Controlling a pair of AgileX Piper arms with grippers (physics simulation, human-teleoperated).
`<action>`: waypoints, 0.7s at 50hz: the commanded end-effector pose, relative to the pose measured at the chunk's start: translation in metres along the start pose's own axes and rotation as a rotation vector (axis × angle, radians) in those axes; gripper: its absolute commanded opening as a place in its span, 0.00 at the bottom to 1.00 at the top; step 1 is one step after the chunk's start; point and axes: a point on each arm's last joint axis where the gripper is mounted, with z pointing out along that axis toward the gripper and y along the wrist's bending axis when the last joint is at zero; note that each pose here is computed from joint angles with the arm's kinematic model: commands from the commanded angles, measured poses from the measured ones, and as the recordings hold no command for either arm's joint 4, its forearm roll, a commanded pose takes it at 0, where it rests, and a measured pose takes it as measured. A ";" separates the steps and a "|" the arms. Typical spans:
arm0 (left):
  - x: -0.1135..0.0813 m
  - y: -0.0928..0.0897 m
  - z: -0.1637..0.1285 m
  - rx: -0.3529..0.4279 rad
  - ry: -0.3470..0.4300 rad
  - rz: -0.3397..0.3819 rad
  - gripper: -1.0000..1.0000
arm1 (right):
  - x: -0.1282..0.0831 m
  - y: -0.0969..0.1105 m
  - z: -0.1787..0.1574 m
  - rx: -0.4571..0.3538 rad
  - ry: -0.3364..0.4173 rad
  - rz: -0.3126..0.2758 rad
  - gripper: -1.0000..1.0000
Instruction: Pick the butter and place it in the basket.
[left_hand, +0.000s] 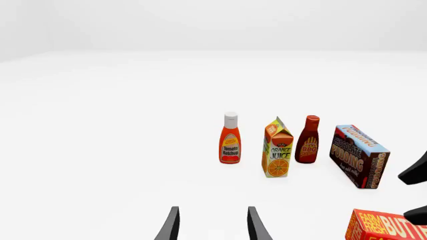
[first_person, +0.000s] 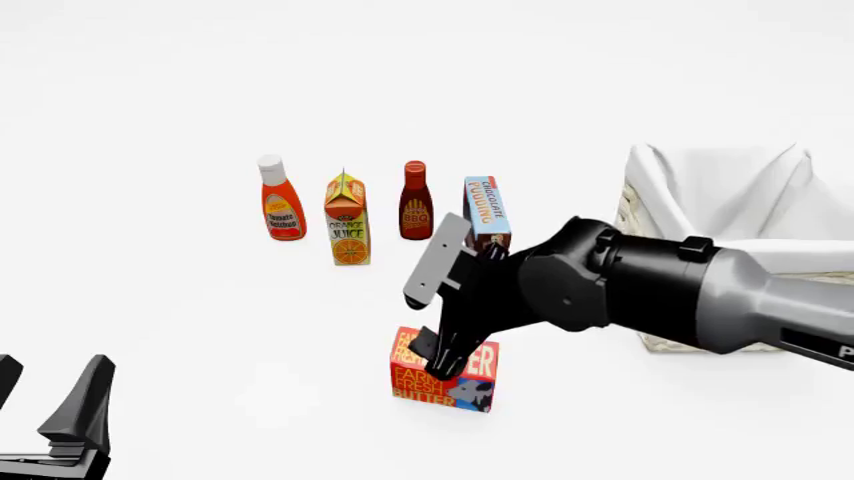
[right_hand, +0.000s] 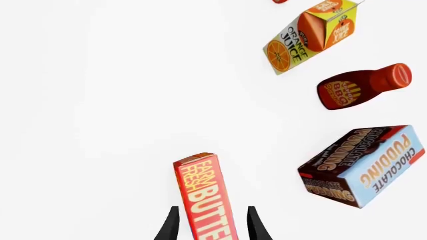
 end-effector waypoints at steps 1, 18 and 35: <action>0.000 0.000 0.000 0.000 0.000 0.000 1.00 | 0.003 0.000 0.003 0.002 0.001 0.009 1.00; 0.000 0.000 0.000 0.000 0.000 0.000 1.00 | 0.007 0.000 0.012 0.001 0.009 0.019 1.00; 0.000 0.000 0.000 0.000 0.000 0.000 1.00 | 0.013 0.001 0.020 0.002 0.013 0.034 1.00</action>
